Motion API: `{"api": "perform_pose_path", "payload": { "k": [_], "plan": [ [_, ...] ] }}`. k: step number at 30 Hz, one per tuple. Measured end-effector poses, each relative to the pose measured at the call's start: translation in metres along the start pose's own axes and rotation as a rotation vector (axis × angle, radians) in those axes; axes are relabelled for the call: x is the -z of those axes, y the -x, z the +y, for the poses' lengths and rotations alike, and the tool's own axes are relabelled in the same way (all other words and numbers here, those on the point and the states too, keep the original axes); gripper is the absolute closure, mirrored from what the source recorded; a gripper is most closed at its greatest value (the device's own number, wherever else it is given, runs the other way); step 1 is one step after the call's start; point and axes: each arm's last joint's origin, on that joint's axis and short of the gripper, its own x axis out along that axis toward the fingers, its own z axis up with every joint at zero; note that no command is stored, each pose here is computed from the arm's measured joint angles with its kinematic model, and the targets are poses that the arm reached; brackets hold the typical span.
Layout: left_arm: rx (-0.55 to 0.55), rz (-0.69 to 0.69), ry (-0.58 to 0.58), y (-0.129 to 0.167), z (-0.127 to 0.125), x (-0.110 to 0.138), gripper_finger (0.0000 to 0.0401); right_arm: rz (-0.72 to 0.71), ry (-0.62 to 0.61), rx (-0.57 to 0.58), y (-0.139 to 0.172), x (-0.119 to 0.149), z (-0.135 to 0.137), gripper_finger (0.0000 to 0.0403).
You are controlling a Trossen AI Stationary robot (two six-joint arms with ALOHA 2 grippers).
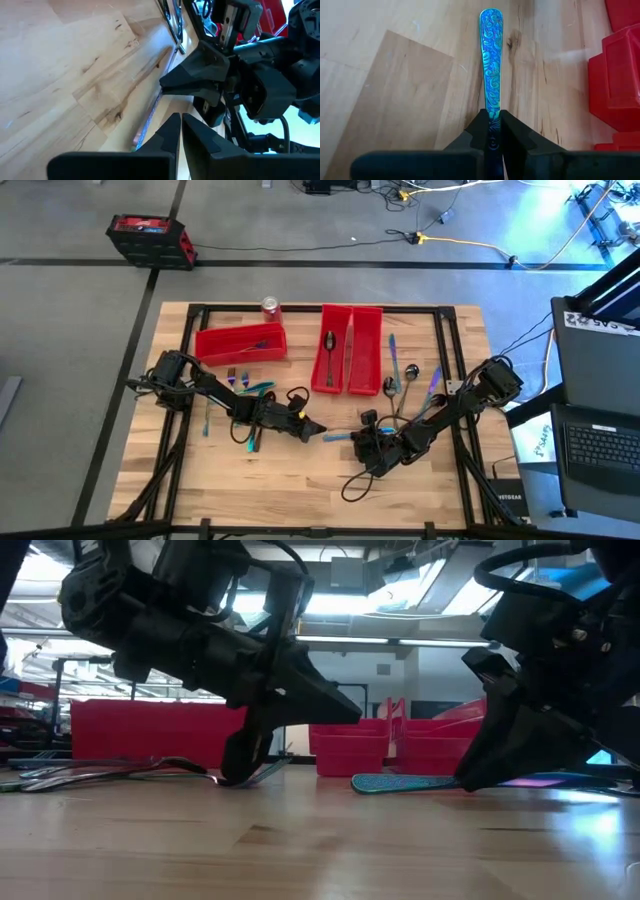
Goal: Sort silverware
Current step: Put the blue table knife into the right red bin
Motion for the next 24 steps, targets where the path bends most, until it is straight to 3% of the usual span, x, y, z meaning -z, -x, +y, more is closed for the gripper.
{"api": "perform_pose_path", "payload": {
  "k": [8, 20, 24],
  "plan": [
    [0.046, 0.069, 0.007, -0.0001, -0.0017, 0.0003, 0.0397, 0.000, -0.001, 0.001, 0.0000, -0.0001, 0.0000, 0.0388],
    [-0.015, 0.015, -0.198, -0.0002, 0.0019, -0.0009, 0.0397, 0.001, -0.020, 0.002, -0.0002, 0.0001, -0.0001, 0.0388],
    [-0.001, 0.025, -0.241, -0.0023, -0.0018, -0.0011, 0.0368, 0.000, -0.024, 0.002, -0.0003, 0.0000, -0.0001, 0.0388]
  ]
}}
